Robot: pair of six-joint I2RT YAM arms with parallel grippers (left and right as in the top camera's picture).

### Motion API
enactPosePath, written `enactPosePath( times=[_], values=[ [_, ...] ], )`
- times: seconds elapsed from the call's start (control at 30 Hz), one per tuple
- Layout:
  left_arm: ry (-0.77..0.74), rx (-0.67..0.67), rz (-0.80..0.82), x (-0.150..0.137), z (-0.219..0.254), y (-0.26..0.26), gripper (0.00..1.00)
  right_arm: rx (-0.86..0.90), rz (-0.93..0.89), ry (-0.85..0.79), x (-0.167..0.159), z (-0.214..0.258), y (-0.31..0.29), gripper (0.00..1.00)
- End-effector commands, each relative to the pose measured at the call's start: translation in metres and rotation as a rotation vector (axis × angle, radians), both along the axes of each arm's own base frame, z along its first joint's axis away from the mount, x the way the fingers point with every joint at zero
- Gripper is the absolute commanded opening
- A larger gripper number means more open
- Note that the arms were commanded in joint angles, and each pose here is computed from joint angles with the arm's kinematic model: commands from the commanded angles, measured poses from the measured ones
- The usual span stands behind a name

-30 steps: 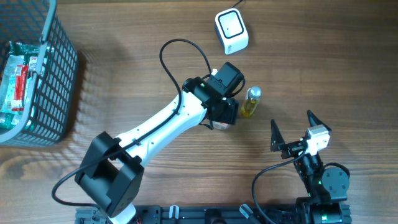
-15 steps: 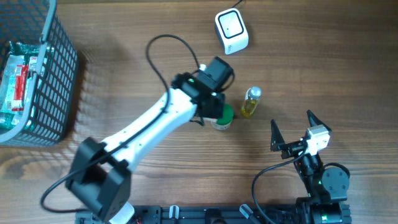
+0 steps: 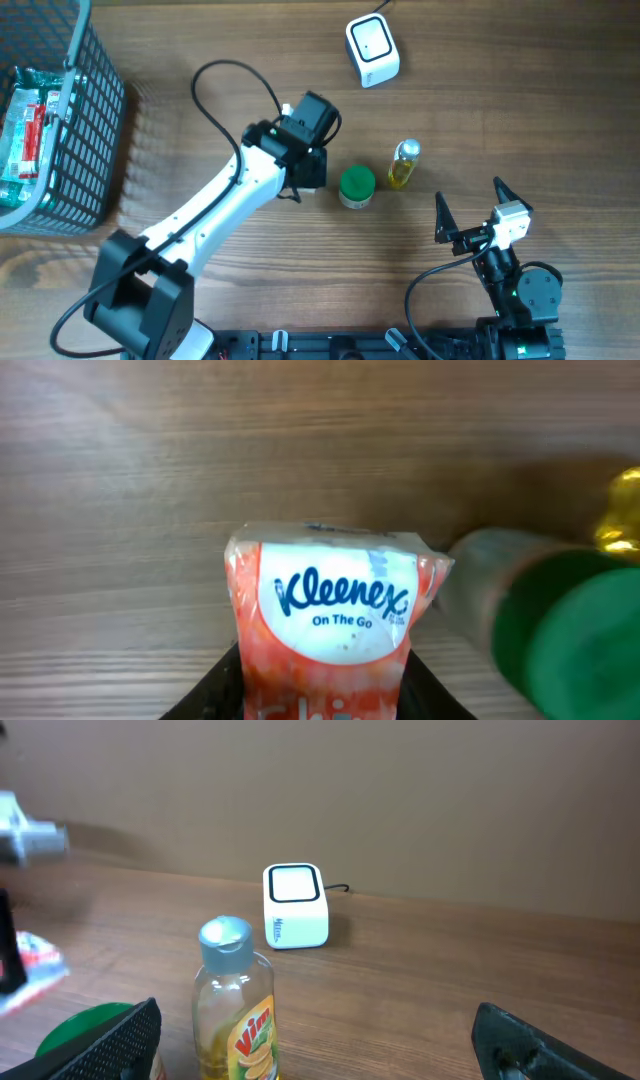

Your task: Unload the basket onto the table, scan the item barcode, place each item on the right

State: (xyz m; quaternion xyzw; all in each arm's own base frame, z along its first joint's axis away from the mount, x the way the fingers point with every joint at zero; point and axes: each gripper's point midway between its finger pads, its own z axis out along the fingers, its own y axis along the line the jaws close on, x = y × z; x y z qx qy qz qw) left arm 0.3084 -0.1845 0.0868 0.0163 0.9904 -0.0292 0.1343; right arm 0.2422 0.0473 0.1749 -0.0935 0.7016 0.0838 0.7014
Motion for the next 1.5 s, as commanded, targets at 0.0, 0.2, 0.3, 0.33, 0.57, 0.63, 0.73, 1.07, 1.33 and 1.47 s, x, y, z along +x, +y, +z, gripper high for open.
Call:
enactPosePath(
  times=[0.0,0.2,0.3,0.33,0.57,0.63,0.73,1.07,1.33,1.47],
  values=[
    [0.023,0.017,0.068,-0.012,-0.031,0.011,0.29,-0.011,0.012,-0.008,-0.001,0.001,0.002,1.0],
    [0.06,-0.136,0.027,-0.021,-0.049,-0.015,0.28,-0.011,0.012,-0.008,-0.001,0.001,0.002,1.0],
    [0.034,-0.162,0.012,-0.017,-0.046,-0.024,0.29,-0.011,0.012,-0.008,-0.001,0.001,0.002,1.0],
    [0.025,-0.172,0.003,-0.016,-0.045,-0.028,0.29,-0.011,0.012,-0.008,-0.001,0.001,0.002,1.0],
    [0.003,-0.204,-0.051,-0.024,-0.042,-0.054,0.31,-0.012,0.012,-0.008,-0.001,0.001,0.002,1.0],
    [-0.001,-0.212,-0.055,-0.026,-0.041,-0.059,0.31,-0.011,0.012,-0.008,-0.001,0.001,0.002,1.0],
    [-0.014,-0.223,-0.065,-0.025,-0.039,-0.064,0.31,-0.011,0.012,-0.008,-0.001,0.001,0.002,1.0],
    [-0.044,-0.122,-0.032,-0.022,-0.046,-0.044,0.28,-0.011,0.012,-0.008,-0.001,0.001,0.002,1.0],
    [-0.03,-0.118,-0.019,-0.027,-0.053,-0.041,0.28,-0.012,0.012,-0.008,-0.001,0.001,0.002,1.0],
    [-0.037,-0.124,-0.019,-0.026,-0.052,-0.042,0.28,-0.011,0.012,-0.007,-0.001,0.001,0.002,1.0]
  ],
)
